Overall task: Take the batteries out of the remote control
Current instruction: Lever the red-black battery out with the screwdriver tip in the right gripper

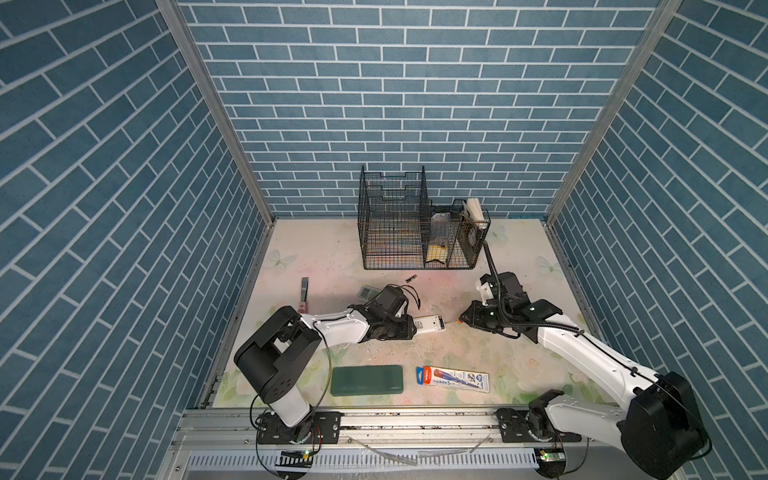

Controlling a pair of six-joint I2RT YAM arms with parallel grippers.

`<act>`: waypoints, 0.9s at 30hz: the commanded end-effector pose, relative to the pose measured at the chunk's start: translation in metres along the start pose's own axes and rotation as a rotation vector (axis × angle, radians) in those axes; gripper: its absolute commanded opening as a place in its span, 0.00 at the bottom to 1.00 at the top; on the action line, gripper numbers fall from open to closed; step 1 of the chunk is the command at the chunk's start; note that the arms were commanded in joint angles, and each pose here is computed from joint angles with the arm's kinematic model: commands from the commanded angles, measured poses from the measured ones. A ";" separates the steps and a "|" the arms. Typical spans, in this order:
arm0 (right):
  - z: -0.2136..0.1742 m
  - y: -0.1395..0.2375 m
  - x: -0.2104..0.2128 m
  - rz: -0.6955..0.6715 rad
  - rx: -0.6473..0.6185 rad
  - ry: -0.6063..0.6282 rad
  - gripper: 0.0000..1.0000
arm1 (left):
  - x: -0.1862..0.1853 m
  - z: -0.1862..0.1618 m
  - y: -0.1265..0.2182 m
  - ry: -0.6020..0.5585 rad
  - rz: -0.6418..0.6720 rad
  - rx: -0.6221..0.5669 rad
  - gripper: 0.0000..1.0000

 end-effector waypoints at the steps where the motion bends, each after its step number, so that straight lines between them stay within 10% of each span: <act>1: 0.010 0.004 0.010 0.032 -0.015 0.051 0.00 | 0.007 -0.003 -0.002 -0.009 0.050 0.037 0.48; 27: 0.010 -0.021 0.014 0.126 0.046 0.026 0.00 | 0.007 -0.001 -0.011 -0.023 0.065 0.076 0.43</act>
Point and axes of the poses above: each gripper's point midway between its finger pads, its own y axis back along the fingers, its own x axis along the line the jaws close on, z = x × y, the point moved 8 cm from there along y, back along the fingers, and after that the axes turned 5 degrees about -y, right-handed, at the moved point
